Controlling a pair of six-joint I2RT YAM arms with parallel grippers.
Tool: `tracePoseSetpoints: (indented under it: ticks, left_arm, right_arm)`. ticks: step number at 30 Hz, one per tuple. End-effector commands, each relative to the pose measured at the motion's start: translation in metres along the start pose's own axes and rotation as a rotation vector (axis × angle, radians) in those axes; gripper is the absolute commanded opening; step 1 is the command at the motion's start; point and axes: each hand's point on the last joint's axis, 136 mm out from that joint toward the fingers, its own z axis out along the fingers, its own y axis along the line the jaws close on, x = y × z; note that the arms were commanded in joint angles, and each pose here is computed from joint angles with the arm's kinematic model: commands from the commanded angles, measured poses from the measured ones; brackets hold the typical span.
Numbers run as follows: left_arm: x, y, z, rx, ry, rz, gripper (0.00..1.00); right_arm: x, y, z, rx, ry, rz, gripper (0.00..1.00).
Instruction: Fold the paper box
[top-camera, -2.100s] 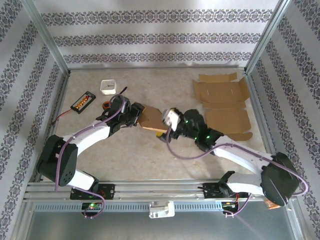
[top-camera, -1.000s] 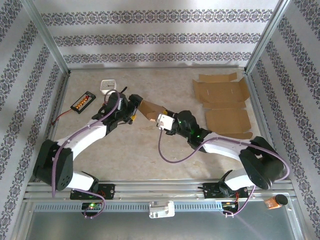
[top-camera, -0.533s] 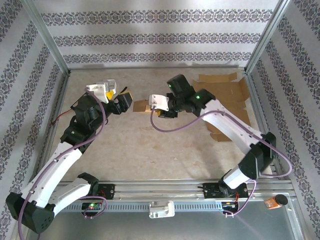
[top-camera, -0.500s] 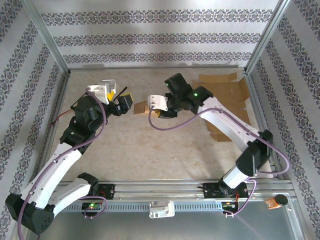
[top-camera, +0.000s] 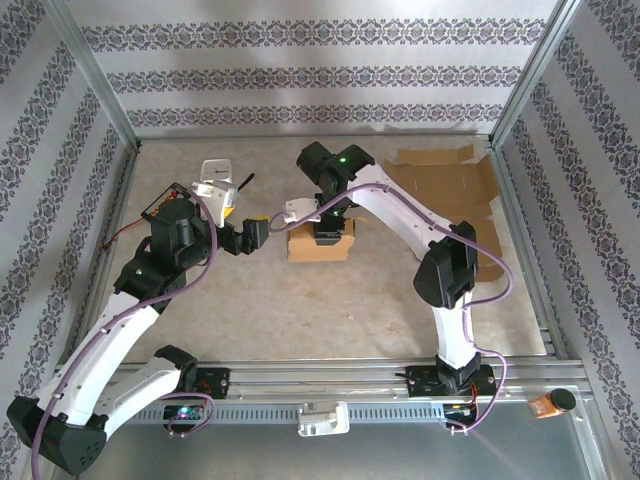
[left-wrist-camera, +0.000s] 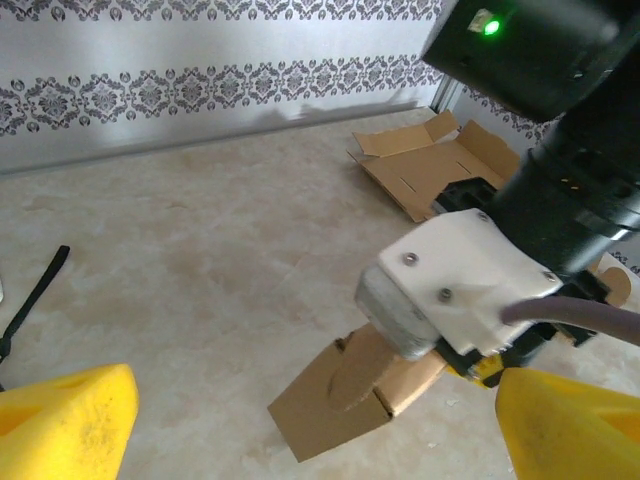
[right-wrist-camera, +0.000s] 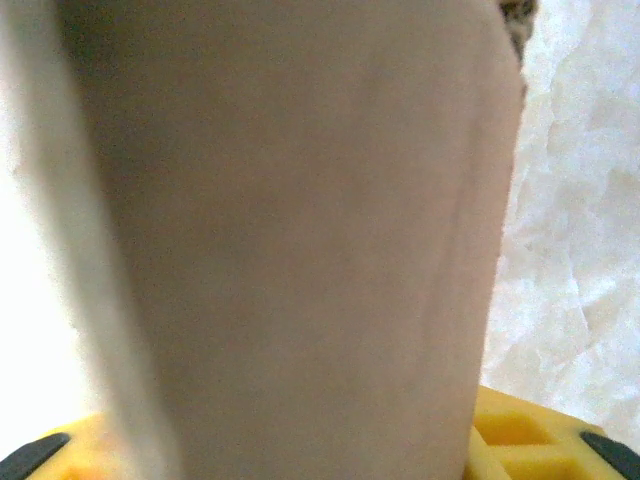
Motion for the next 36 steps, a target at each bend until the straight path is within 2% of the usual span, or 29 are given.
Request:
tracePoseSetpoints:
  ticks: [1,4,6,7,13,15,21,26,29,33,36]
  left_arm:
    - [-0.007,-0.003,0.004,0.013,-0.030,-0.025,0.93]
    - [-0.013,-0.007,0.007,0.040,-0.054,-0.041,0.94]
    - [-0.015,-0.007,0.009,0.041,-0.057,-0.048,0.94]
    - [-0.013,-0.007,0.010,0.038,-0.055,-0.052,0.95]
    - [-0.008,0.003,0.016,-0.004,-0.040,-0.090,0.95]
    - [-0.004,0.005,0.019,-0.014,-0.022,-0.106,0.95]
    - [0.011,0.008,0.026,-0.034,0.084,-0.104,0.95]
    - [0.028,0.001,0.034,0.007,0.226,-0.058,0.90]
    - [0.040,0.005,0.038,-0.017,0.296,-0.006,0.90]
    - [0.047,0.005,0.042,-0.010,0.344,0.039,0.91]
    - [0.049,0.002,0.046,0.009,0.352,0.057,0.92]
  right_arm:
    - [-0.002,-0.001,0.013,-0.059,-0.014,0.043,0.49]
    - [-0.002,-0.011,0.018,-0.054,-0.033,0.081,0.59]
    - [-0.008,-0.012,0.011,-0.056,-0.082,0.090,0.72]
    - [-0.012,-0.012,0.006,-0.057,-0.109,0.093,0.74]
    - [-0.029,-0.020,-0.026,0.004,-0.268,0.153,0.81]
    - [-0.034,-0.030,-0.040,0.033,-0.340,0.253,0.82]
    - [-0.026,-0.054,-0.084,0.076,-0.576,0.623,0.83]
    - [0.017,-0.056,-0.101,0.059,-0.688,0.967,0.83]
    - [0.044,-0.046,-0.103,0.081,-0.766,1.041,0.82]
    - [0.059,-0.028,-0.083,0.082,-0.728,1.025,0.73]
    - [0.064,-0.025,-0.069,0.062,-0.701,1.040,0.62]
